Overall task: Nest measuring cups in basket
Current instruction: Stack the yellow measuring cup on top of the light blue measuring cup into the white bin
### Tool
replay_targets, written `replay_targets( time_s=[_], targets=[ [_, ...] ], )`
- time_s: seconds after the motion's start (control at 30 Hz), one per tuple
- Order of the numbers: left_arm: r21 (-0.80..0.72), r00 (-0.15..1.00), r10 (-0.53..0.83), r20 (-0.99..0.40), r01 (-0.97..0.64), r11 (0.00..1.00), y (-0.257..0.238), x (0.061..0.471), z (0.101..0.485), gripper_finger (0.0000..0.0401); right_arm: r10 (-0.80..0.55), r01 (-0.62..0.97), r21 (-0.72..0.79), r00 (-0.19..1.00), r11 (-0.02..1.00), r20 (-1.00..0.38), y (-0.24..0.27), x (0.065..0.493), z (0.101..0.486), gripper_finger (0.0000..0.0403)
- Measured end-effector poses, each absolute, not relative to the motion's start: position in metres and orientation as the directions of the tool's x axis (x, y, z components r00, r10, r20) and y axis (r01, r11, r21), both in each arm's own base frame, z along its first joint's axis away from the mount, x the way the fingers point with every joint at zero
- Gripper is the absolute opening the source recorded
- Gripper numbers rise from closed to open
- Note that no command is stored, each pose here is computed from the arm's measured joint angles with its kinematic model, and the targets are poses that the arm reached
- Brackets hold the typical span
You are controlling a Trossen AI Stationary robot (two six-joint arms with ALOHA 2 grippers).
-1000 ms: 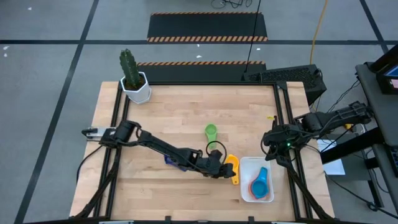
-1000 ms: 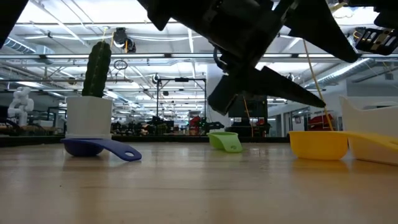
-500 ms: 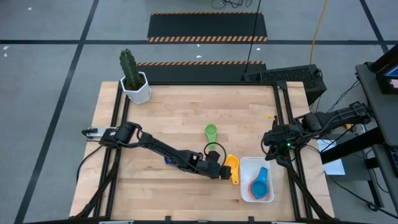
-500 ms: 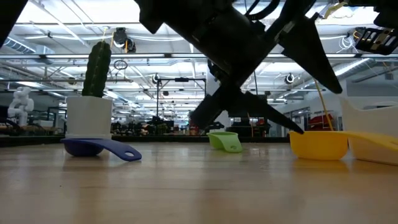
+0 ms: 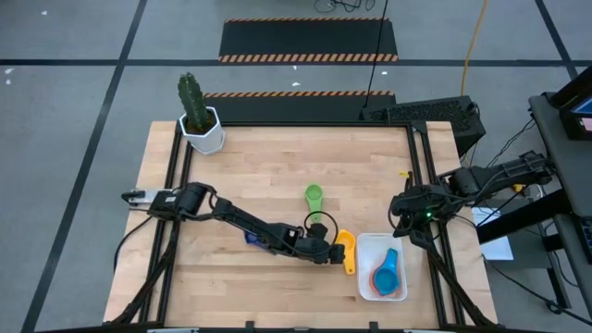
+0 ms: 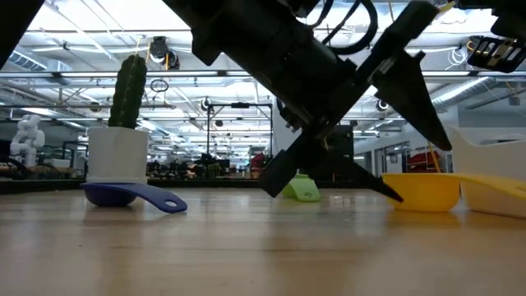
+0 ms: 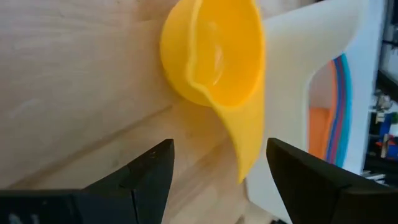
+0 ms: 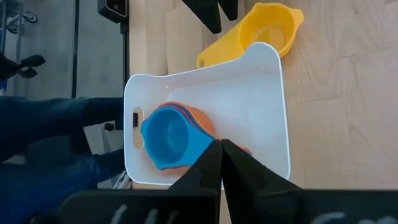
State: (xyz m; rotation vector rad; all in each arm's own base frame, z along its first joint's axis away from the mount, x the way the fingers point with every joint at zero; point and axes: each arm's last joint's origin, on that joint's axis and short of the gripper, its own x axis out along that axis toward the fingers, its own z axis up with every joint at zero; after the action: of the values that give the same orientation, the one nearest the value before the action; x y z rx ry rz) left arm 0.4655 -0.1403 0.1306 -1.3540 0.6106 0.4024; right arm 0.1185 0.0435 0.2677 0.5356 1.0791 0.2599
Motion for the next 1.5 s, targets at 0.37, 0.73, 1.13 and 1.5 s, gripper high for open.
replay_targets(
  time_s=[0.37,0.73,1.13,1.5],
  targets=[
    [-0.798,0.795,-0.091,-0.599,-0.583,0.153,-0.142,0.469,0.122,0.0257,0.449,0.05,0.524,0.451,0.85,-0.771,0.044,0.119,0.262,0.0],
    [-0.853,0.85,-0.087,-0.519,-0.51,0.11,-0.143,0.478,0.113,0.0257,0.472,0.073,0.55,0.43,0.832,-0.77,0.044,0.119,0.252,0.0],
    [-0.871,0.87,-0.073,-0.488,-0.481,0.095,-0.142,0.481,0.107,0.0224,0.47,0.068,0.549,0.436,0.833,-0.768,0.044,0.119,0.252,0.0],
    [-0.862,0.867,-0.067,-0.494,-0.478,0.166,-0.141,0.481,0.106,0.0045,0.452,0.079,0.537,0.446,0.84,-0.772,0.044,0.119,0.252,0.0]
  ],
)
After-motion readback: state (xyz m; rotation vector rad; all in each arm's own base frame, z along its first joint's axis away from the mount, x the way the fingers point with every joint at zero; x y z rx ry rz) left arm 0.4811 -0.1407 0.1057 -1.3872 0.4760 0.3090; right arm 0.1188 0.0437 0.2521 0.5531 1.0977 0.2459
